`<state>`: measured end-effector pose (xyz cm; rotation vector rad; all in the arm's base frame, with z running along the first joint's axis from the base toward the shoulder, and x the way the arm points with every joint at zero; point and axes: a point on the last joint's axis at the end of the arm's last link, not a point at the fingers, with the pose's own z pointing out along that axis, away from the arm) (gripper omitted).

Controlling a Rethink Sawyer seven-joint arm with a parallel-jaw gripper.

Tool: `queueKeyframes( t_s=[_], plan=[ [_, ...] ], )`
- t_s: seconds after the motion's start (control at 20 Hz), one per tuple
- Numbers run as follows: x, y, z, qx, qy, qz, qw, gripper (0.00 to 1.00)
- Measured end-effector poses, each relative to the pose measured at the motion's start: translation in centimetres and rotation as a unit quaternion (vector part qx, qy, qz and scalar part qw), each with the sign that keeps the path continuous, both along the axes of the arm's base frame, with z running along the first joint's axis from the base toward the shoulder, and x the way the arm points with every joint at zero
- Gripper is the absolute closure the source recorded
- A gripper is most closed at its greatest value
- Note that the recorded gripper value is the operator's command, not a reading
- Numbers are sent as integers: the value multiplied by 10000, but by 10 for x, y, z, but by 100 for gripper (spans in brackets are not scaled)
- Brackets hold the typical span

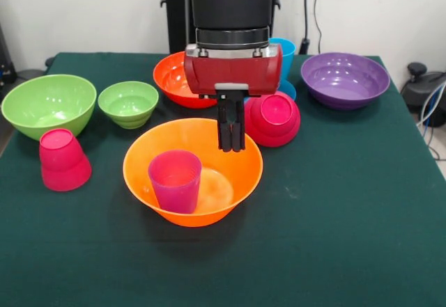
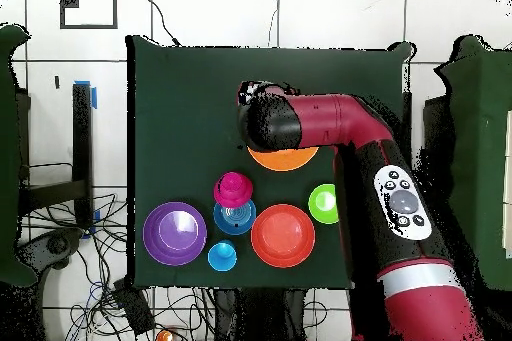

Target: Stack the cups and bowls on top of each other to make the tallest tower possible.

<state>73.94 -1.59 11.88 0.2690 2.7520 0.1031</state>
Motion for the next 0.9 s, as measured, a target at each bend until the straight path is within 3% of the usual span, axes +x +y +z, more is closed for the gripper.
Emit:
queueKeyframes(
  t_s=[0.45, 0.6, 0.7, 0.85, 0.9],
  plan=[
    [22, -19, 14, -263, -215, -139, 9993, 100],
    [24, -26, 16, -333, -183, -180, 9991, 100],
    [24, -36, 19, -421, -69, -246, 9988, 100],
    [18, -52, 22, -561, 330, -361, 9972, 100],
    [15, -56, 23, -603, 503, -399, 9961, 0]
  ],
)
